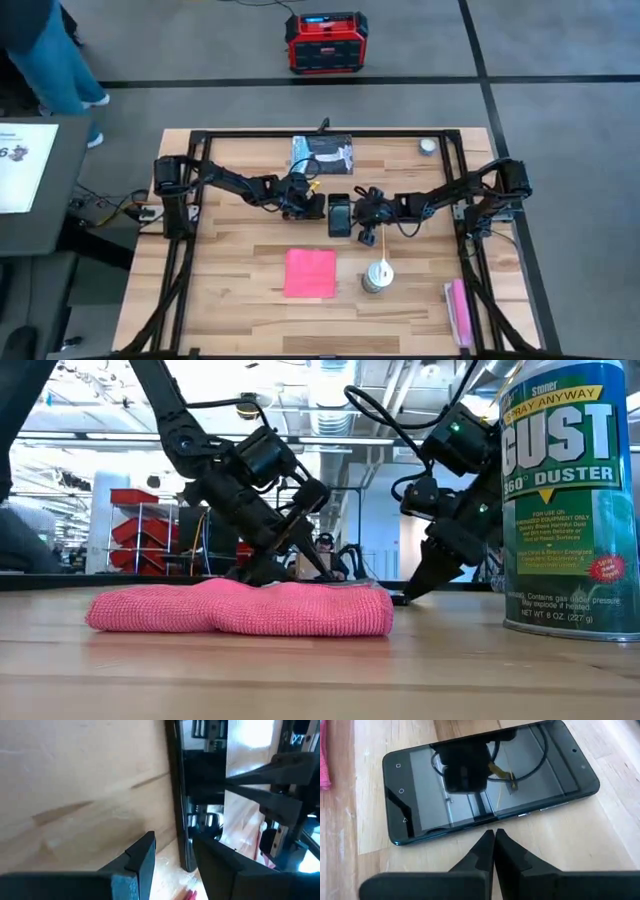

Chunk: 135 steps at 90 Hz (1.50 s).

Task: Apply microfiber cloth
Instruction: Spray the front of the cellphone using the spray bottle

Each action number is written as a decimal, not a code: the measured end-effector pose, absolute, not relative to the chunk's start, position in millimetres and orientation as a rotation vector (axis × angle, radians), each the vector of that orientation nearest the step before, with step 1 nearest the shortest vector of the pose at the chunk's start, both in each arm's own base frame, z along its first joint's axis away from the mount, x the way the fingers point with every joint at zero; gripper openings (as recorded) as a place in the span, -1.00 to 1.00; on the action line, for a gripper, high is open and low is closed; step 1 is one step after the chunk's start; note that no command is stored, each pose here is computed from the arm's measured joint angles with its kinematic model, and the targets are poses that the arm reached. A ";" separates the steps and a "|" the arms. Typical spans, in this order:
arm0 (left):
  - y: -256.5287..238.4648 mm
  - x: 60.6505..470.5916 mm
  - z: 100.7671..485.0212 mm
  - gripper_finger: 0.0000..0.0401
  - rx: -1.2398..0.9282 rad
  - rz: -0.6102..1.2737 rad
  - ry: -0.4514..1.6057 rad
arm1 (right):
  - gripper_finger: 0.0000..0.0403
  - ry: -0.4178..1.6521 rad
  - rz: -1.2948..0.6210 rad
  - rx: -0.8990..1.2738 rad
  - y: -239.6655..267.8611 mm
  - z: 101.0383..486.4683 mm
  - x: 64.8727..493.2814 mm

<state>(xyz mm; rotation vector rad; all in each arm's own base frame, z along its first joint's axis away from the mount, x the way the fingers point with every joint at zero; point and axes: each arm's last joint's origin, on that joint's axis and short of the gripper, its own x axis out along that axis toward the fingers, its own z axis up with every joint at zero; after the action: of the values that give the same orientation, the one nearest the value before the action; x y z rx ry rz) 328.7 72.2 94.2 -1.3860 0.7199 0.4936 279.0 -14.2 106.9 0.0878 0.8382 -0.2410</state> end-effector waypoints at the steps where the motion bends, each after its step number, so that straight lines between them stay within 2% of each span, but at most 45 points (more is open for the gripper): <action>1: 72.3 328.7 94.2 -0.42 -1.385 0.496 0.719 | -1.00 0.838 -0.241 0.088 -14.2 106.9 279.0; 96: 74.8 331.3 96.4 -0.42 -1.249 0.514 0.644 | -1.00 0.802 -0.144 0.065 -27.1 99.5 313.3; 121: 71.7 338.5 102.9 -0.42 -1.218 0.436 0.566 | -1.00 0.780 -0.132 0.040 -32.6 104.1 319.7; 135: 69.0 336.2 99.3 -0.42 -1.188 0.431 0.636 | -1.00 0.797 -0.124 0.058 -34.0 103.7 319.1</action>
<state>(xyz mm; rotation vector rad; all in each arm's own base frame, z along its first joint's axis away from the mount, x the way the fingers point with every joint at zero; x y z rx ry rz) 336.2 69.0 99.3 -1.1876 0.6356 0.4314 319.1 -34.0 103.7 0.0577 0.7966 -0.1243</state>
